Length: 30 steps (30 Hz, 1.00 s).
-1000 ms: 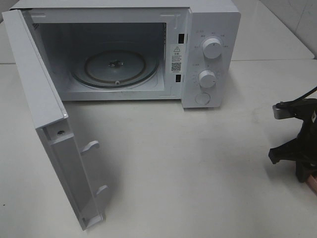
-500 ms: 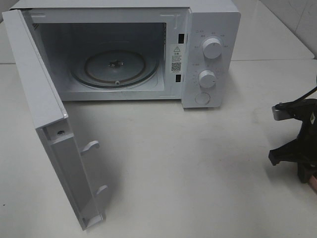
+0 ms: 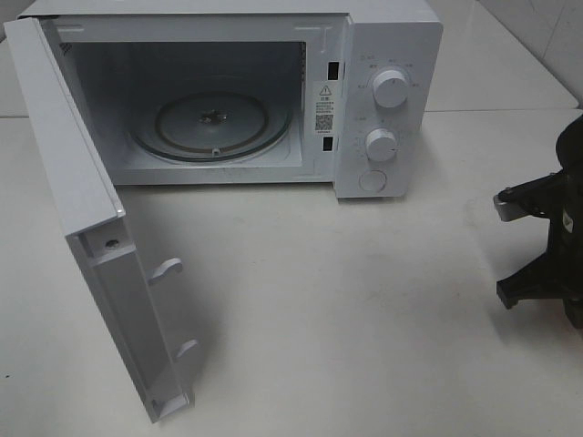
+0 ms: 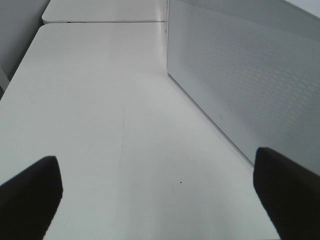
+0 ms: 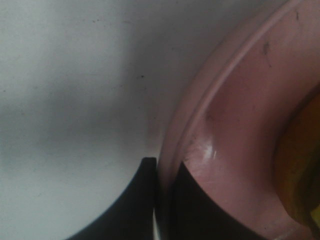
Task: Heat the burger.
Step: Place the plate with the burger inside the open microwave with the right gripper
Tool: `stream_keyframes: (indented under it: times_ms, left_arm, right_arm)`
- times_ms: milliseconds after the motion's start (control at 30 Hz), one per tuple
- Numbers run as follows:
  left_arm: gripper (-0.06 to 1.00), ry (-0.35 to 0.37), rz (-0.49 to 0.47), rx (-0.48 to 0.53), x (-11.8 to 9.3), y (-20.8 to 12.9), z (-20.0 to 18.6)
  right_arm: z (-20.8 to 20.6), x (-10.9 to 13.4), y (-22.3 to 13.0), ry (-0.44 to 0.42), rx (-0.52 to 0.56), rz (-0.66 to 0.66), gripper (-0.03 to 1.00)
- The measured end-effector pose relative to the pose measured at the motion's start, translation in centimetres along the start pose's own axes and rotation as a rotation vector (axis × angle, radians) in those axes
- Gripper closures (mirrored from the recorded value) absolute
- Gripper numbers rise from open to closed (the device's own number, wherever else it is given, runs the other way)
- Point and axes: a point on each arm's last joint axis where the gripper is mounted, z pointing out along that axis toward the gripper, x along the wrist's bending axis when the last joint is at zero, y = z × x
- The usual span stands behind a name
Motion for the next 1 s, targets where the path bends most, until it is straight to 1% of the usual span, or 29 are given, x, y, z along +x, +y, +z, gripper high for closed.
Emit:
stream_keyframes:
  times_ms: [467, 600, 900, 1000]
  left_arm:
    - [-0.03, 0.0, 0.0, 0.0, 0.0, 0.0, 0.0]
    - [-0.03, 0.0, 0.0, 0.0, 0.0, 0.0, 0.0]
    - [-0.03, 0.0, 0.0, 0.0, 0.0, 0.0, 0.0]
    - [-0.03, 0.0, 0.0, 0.0, 0.0, 0.0, 0.0]
  right_arm:
    - [-1.9, -1.1, -0.9, -0.057, -0.004, 0.028, 0.92]
    - [-2.1, -1.1, -1.1, -0.061, -0.003, 0.033, 0.92]
    - [-3.3, 0.0, -1.7, -0.141, -0.024, -0.04, 0.92]
    - [-3.6, 0.6, -1.8, -0.153, -0.025, -0.064, 0.92]
